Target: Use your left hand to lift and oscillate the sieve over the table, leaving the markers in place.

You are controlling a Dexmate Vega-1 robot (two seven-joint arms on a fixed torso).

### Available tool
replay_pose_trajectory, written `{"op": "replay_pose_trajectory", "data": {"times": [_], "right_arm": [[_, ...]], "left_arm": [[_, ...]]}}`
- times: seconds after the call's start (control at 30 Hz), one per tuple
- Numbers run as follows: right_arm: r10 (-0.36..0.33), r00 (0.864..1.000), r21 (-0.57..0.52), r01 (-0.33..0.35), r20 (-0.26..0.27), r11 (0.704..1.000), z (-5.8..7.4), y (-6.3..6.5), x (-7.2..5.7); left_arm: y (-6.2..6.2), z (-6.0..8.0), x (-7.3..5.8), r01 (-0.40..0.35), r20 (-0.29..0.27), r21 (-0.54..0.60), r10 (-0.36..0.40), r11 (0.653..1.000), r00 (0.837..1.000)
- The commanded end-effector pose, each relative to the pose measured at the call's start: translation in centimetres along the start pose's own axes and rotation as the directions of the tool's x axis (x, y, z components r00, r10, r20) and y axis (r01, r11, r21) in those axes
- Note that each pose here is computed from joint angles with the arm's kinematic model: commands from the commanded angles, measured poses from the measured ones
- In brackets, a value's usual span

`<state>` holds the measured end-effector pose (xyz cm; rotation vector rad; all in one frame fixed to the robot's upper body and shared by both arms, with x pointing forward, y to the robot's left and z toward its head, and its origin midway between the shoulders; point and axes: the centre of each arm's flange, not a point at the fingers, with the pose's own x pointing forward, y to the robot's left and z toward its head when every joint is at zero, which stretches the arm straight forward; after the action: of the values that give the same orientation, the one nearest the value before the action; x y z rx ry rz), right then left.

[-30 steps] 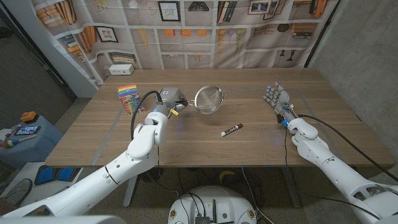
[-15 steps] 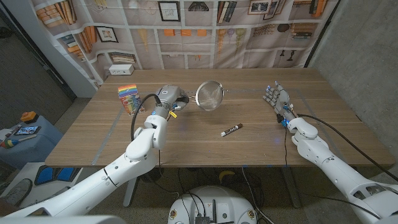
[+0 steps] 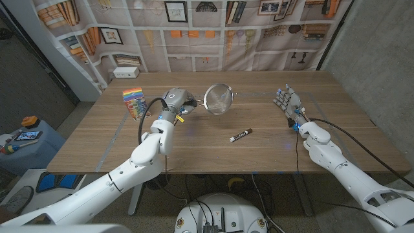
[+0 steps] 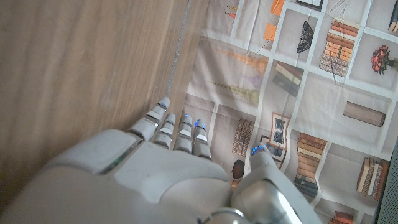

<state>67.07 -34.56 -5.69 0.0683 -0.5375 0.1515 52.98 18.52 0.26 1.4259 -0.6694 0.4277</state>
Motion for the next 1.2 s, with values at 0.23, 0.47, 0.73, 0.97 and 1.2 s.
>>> {"op": "replay_pose_trajectory", "data": {"times": [0.23, 0.47, 0.73, 0.97, 1.2], "right_arm": [[0.006, 1.0, 0.0, -0.006, -0.006, 1.0, -0.1, 0.2, 0.3], [0.007, 1.0, 0.003, -0.007, -0.008, 1.0, -0.4, 0.2, 0.3], [0.005, 1.0, 0.004, -0.005, -0.011, 1.0, -0.5, 0.2, 0.2], [0.005, 1.0, 0.009, -0.005, -0.013, 1.0, -0.6, 0.2, 0.2], [0.005, 1.0, 0.009, -0.005, -0.011, 1.0, -0.6, 0.2, 0.2]], "left_arm": [[-0.1, 0.0, 0.6, 0.132, -0.036, 0.021, -0.131, 0.991, 0.991], [0.0, 0.0, 1.0, 0.191, -0.058, 0.046, -0.188, 0.981, 0.98], [0.1, 0.2, 1.4, 0.244, -0.07, 0.099, -0.238, 0.965, 0.969], [0.2, 0.2, 1.7, 0.279, -0.091, 0.121, -0.269, 0.953, 0.959], [0.3, 0.1, 2.1, 0.346, -0.125, 0.144, -0.329, 0.927, 0.936]]}}
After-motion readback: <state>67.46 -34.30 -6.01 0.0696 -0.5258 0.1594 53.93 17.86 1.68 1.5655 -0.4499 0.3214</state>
